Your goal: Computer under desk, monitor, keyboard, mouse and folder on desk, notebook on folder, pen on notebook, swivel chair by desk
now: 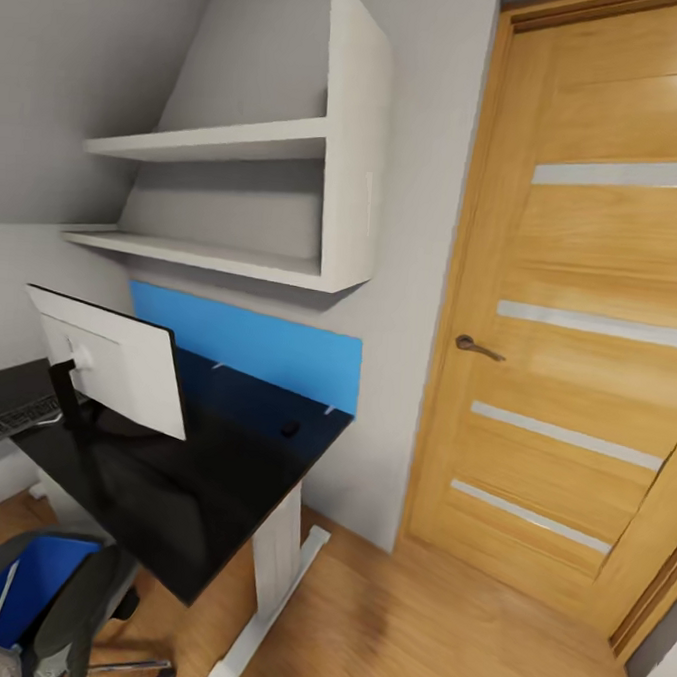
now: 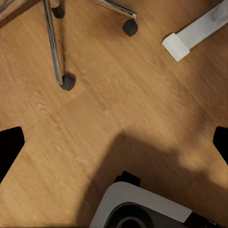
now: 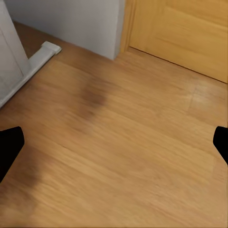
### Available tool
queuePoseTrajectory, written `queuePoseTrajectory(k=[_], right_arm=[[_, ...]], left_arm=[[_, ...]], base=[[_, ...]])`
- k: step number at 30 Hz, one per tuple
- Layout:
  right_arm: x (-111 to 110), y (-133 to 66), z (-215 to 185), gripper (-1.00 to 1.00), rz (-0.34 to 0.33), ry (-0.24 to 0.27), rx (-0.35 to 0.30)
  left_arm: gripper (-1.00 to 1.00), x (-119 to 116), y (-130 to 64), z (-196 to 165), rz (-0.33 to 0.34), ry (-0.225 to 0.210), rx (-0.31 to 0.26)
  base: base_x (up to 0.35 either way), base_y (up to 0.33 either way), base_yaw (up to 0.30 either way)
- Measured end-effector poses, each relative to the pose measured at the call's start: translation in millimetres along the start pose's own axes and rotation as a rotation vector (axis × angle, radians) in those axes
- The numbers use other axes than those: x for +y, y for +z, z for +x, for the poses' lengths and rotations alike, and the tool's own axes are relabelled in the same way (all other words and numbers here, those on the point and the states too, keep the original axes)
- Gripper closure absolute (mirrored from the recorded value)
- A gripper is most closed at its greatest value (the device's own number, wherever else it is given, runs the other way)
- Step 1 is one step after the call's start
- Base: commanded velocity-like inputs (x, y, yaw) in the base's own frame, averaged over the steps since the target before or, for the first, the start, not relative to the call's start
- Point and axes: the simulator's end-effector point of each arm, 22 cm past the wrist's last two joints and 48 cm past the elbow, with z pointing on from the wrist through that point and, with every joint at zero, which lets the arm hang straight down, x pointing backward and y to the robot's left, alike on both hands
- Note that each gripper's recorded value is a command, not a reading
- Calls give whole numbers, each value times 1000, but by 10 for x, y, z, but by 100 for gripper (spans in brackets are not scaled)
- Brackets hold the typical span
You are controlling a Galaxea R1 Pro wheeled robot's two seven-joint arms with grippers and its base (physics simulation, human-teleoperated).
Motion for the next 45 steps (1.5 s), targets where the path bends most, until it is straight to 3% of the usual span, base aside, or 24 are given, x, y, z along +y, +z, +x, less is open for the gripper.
queuePoseTrajectory(k=[11, 29, 38, 45], right_arm=[[67, -1, -12, -100, -34, -41, -7], [58, -3, 9, -100, -38, -50, -2], [36, -11, 236, -100, -32, -68, 99], [37, -18, 278, -100, -32, -71, 115]], left_arm=[[-100, 1, 0, -1, 0, -1, 0], [-100, 18, 0, 8, -4, 0, 3], [-100, 20, -1, 28, -5, 0, 8], [-100, 23, -5, 44, -6, 1, 11]], base=[[0, 0, 271], [0, 0, 272], [-161, -49, 271], [-211, -91, 271]])
